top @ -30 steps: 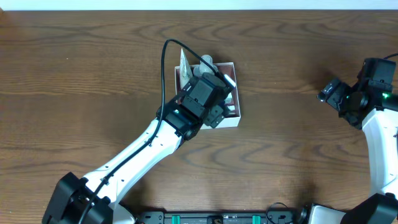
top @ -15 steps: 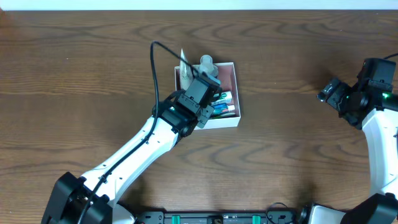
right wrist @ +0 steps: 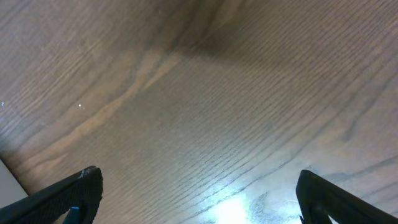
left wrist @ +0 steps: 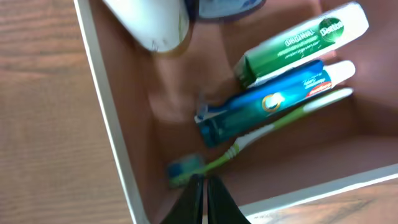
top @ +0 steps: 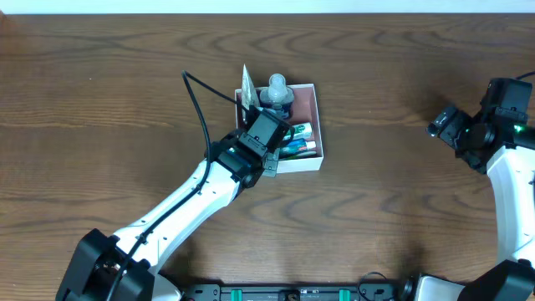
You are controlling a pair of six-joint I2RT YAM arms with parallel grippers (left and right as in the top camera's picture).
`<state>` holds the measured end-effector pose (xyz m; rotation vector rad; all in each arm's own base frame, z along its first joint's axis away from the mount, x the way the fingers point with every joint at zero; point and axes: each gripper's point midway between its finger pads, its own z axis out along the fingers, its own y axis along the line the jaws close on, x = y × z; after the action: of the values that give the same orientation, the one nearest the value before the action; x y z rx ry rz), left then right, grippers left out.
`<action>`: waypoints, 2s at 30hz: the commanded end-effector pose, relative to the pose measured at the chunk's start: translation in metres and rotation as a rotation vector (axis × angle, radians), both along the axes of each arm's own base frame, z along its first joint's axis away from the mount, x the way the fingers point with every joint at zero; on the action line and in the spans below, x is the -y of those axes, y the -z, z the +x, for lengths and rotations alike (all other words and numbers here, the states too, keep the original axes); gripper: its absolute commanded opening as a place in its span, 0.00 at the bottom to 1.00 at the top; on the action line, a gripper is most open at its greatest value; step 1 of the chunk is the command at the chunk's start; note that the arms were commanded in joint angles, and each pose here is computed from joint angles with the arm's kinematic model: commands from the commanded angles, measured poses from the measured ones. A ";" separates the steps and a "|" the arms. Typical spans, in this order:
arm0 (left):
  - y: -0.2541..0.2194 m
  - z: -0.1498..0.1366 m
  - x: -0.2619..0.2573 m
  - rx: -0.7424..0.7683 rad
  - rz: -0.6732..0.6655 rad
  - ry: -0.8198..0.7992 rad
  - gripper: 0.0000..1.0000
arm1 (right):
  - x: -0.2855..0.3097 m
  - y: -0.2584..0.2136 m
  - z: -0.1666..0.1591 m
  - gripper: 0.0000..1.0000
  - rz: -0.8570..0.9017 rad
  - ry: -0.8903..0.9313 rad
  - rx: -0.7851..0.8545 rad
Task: Pack container
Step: 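Carry the razor into the box and lower it onto the toothpaste, then open the left gripper and release the razor in the box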
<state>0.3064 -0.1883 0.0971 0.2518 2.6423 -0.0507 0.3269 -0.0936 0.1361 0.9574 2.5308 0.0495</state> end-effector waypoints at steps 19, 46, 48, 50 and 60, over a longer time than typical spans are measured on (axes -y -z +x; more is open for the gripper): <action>0.013 -0.007 -0.022 -0.054 0.022 -0.157 0.06 | 0.004 -0.007 0.001 0.99 -0.010 0.019 0.017; 0.029 0.001 -0.048 -0.103 0.057 -0.236 0.06 | 0.004 -0.007 0.001 0.99 -0.010 0.019 0.017; 0.029 0.001 -0.048 -0.102 0.057 -0.236 0.06 | 0.004 -0.007 0.001 0.99 -0.010 0.019 0.017; 0.029 0.001 -0.048 -0.103 0.057 -0.236 0.06 | 0.004 -0.007 0.001 0.99 -0.010 0.019 0.017; 0.008 0.007 -0.044 -0.061 0.033 -0.214 0.06 | 0.004 -0.007 0.001 0.99 -0.010 0.019 0.017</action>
<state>0.3085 -0.1490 0.0737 -0.0118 2.7490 0.0536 0.3269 -0.0936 0.1361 0.9574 2.5308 0.0495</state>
